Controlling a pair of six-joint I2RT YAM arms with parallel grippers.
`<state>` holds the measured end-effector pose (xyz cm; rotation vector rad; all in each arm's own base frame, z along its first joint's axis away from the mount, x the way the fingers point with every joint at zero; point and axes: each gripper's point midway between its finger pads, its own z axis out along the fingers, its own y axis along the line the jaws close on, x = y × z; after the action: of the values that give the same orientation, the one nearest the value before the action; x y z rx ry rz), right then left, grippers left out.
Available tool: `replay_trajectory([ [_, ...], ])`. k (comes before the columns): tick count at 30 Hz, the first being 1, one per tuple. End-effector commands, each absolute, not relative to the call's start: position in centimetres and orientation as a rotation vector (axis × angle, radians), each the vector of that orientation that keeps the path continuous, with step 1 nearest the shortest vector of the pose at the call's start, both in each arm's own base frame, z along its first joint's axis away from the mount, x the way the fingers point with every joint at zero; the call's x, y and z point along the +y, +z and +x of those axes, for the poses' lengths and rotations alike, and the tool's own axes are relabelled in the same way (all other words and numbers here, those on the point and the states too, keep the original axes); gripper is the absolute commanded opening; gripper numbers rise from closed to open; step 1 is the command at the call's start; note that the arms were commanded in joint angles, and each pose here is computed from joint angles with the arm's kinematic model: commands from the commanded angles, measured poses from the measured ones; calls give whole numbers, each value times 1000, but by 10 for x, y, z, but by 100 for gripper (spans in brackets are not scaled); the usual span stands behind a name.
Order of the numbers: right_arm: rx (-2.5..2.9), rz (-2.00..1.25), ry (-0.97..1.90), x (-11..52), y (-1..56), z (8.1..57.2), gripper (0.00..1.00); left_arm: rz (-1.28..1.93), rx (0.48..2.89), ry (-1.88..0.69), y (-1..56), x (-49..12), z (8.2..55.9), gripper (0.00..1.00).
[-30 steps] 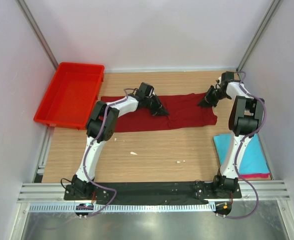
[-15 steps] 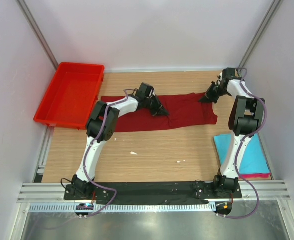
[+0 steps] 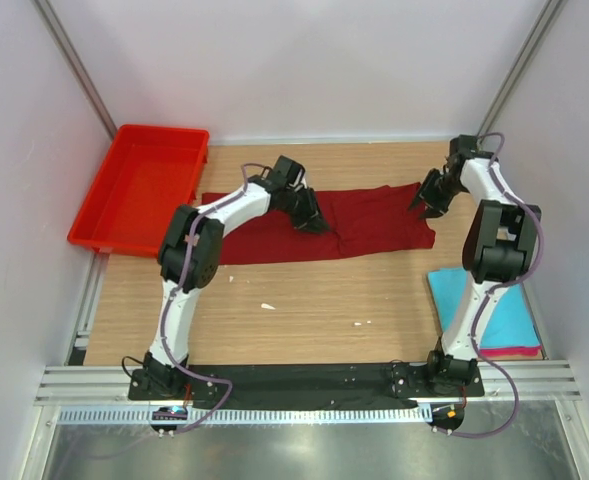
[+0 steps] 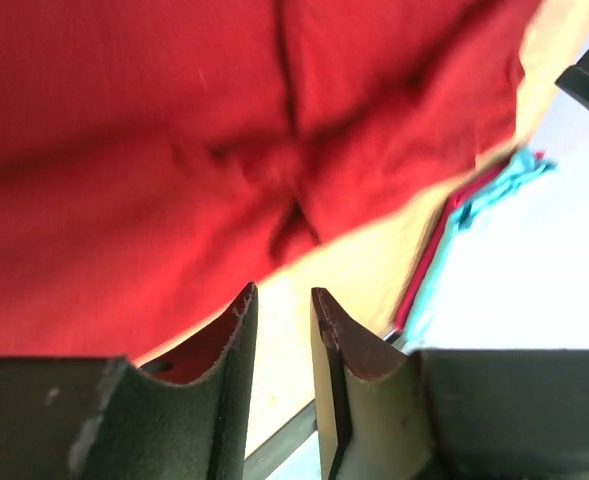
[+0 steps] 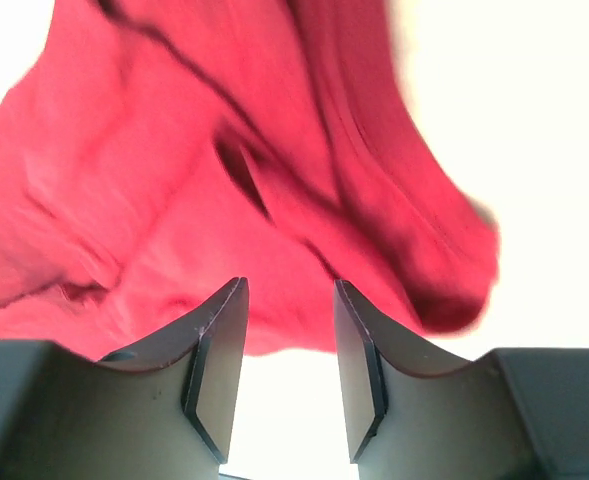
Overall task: Fold and stack the t-shirts
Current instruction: Fold the tshirt
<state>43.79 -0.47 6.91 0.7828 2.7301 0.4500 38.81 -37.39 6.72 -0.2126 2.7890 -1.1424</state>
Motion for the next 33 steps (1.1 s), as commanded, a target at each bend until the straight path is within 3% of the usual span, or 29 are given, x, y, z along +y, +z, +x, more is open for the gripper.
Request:
replay_trajectory([
  [1, 2702, 880, 295, -14, 93, 403, 46, -18, 2748, -971, 118, -337, 370, 28],
  [10, 2564, 1088, 302, 18, 58, 383, 55, 143, 2815, -308, 85, -228, 350, 33],
  [22, 2555, 1085, 47, -12, 1, 445, 56, 124, 3007, -28, -6, -188, 347, 32],
  [29, 2572, 896, -48, -4, 0, 513, 58, 74, 3241, -367, -25, -244, 289, 32],
  [32, 2513, 784, -38, 9, 23, 559, 60, 77, 3257, -661, -10, -302, 266, 32],
  [33, 2536, 772, -49, 10, 21, 559, 62, 120, 3217, -870, 5, -332, 263, 32],
])
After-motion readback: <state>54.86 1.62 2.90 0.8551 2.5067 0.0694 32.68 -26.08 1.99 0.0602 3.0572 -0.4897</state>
